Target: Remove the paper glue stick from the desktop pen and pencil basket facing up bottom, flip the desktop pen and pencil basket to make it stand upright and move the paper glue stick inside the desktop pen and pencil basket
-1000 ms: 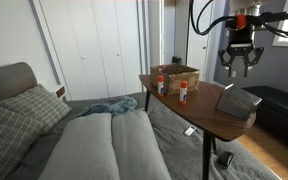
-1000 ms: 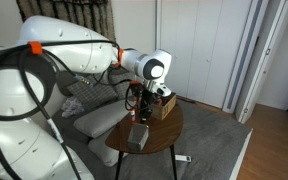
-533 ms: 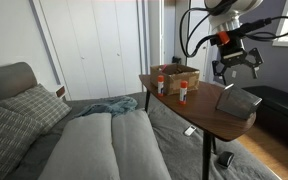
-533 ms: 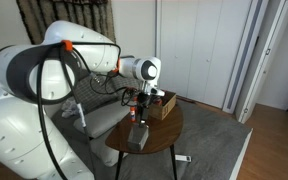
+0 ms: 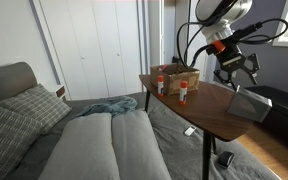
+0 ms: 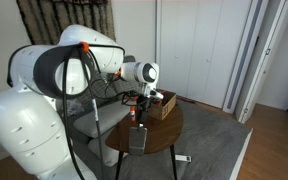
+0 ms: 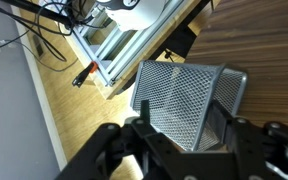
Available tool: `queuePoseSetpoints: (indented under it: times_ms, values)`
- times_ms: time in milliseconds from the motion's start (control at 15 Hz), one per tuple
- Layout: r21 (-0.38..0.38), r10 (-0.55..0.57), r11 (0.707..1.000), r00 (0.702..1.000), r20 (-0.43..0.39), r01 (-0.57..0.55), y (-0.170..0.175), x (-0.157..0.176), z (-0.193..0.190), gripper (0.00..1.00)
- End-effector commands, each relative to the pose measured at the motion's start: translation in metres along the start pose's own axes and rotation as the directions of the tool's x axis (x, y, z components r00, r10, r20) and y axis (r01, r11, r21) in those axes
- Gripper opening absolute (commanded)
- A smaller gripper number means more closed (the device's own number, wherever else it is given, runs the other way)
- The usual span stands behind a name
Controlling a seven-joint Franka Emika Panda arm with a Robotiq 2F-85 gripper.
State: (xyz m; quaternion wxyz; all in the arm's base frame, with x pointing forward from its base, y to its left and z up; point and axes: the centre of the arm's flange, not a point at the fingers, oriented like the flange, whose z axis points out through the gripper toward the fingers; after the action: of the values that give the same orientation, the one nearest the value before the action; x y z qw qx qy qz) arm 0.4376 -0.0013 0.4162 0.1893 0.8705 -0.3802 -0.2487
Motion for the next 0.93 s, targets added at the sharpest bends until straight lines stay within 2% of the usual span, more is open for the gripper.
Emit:
queuePoseSetpoints:
  times_ms: [0, 67, 133, 200, 267, 600, 867]
  values:
    - [-0.059, 0.009, 0.998, 1.0, 0.002, -0.009, -0.007, 0.0, -0.005, 0.82]
    - [-0.063, 0.009, 0.998, 1.0, 0.005, -0.009, -0.009, 0.0, -0.004, 0.66]
    - [-0.065, 0.007, 0.998, 1.0, 0.006, -0.007, -0.011, 0.0, -0.003, 0.38]
    - [-0.067, 0.004, 0.998, 1.0, 0.007, -0.004, -0.012, -0.001, -0.002, 0.41]
    - [-0.066, 0.004, 0.998, 1.0, 0.008, -0.004, -0.014, -0.001, -0.001, 0.38]
    - [-0.056, 0.001, 0.998, 1.0, 0.013, 0.0, -0.017, 0.0, 0.001, 0.02]
    - [0.009, -0.007, 1.0, 1.0, 0.016, 0.007, 0.005, 0.002, -0.015, 0.02]
